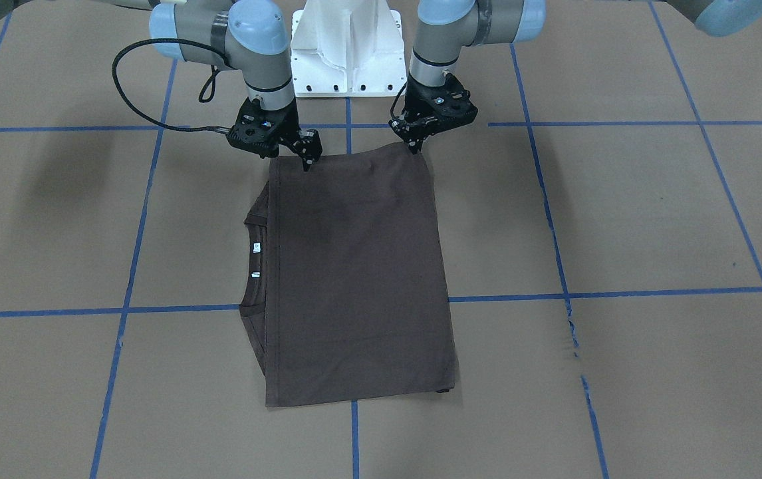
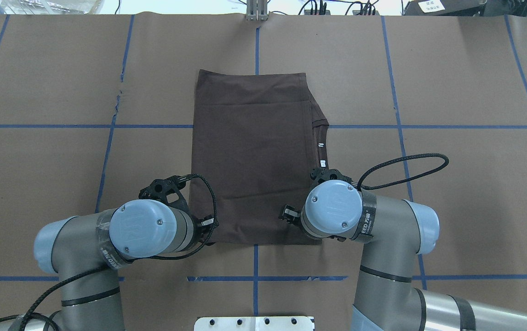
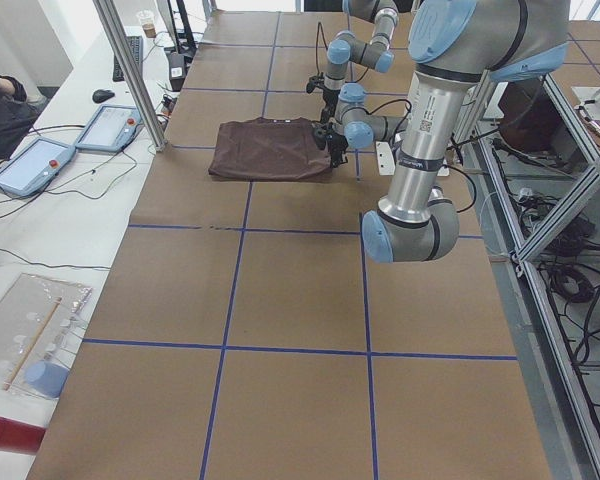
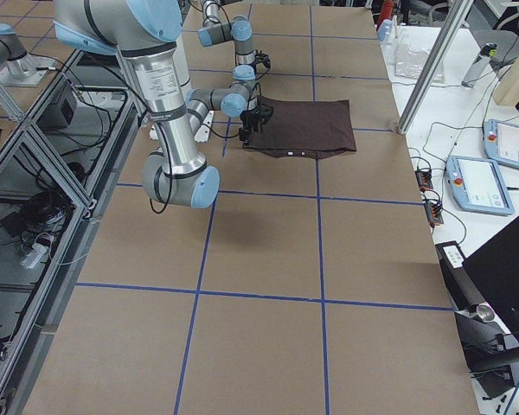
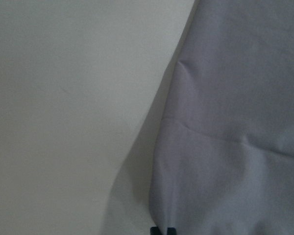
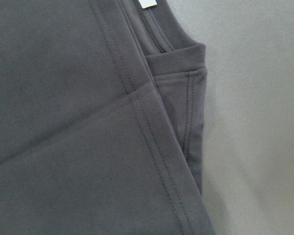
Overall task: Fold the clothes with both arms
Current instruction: 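Grasp the near edge of the shirt with both grippers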
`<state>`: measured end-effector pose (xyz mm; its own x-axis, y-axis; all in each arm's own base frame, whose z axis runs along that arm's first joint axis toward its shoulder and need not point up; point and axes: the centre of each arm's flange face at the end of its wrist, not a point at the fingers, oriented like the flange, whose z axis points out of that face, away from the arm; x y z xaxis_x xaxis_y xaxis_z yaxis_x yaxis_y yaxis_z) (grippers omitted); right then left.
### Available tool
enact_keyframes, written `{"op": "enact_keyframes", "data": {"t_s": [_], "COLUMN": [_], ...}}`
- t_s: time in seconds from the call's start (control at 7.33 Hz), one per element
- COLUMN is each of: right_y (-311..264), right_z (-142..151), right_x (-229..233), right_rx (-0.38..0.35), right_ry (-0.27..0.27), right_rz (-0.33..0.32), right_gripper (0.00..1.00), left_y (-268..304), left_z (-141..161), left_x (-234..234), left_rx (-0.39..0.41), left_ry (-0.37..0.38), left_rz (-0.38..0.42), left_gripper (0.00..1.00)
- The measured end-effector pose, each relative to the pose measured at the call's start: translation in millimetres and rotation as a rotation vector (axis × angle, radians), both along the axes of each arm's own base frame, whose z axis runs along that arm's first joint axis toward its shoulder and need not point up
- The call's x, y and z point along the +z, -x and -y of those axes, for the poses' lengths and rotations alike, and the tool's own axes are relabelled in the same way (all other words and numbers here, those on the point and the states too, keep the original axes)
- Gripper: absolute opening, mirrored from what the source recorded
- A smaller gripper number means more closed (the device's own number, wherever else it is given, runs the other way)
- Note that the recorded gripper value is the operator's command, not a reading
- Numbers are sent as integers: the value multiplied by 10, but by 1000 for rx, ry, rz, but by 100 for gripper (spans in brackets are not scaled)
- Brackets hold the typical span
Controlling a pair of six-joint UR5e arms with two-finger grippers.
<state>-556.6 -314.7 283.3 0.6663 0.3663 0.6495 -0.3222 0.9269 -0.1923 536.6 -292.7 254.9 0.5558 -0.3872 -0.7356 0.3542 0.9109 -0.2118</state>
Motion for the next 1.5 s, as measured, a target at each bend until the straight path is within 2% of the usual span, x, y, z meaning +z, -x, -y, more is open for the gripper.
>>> {"op": "enact_keyframes", "data": {"t_s": [0.82, 1.09, 1.23, 1.36, 1.5], "right_y": [80, 88, 90, 93, 95], "right_z": [135, 133, 132, 133, 133], "right_x": [171, 201, 210, 208, 189], "right_rx": [16, 15, 14, 13, 12], "right_ry": [6, 8, 8, 8, 7], "right_rz": [-41, -47, -49, -49, -45], "right_gripper": [99, 93, 60, 32, 14], "left_y": [19, 26, 29, 30, 33], "left_z": [9, 7, 6, 6, 7], "left_x": [-12, -22, -26, -28, -27], "left_rx": [-2, -2, -2, -2, -3], "left_ry": [-1, -2, -2, -2, -2], "left_rz": [-2, -4, -5, -6, -5], "left_gripper": [0, 0, 0, 0, 0]}}
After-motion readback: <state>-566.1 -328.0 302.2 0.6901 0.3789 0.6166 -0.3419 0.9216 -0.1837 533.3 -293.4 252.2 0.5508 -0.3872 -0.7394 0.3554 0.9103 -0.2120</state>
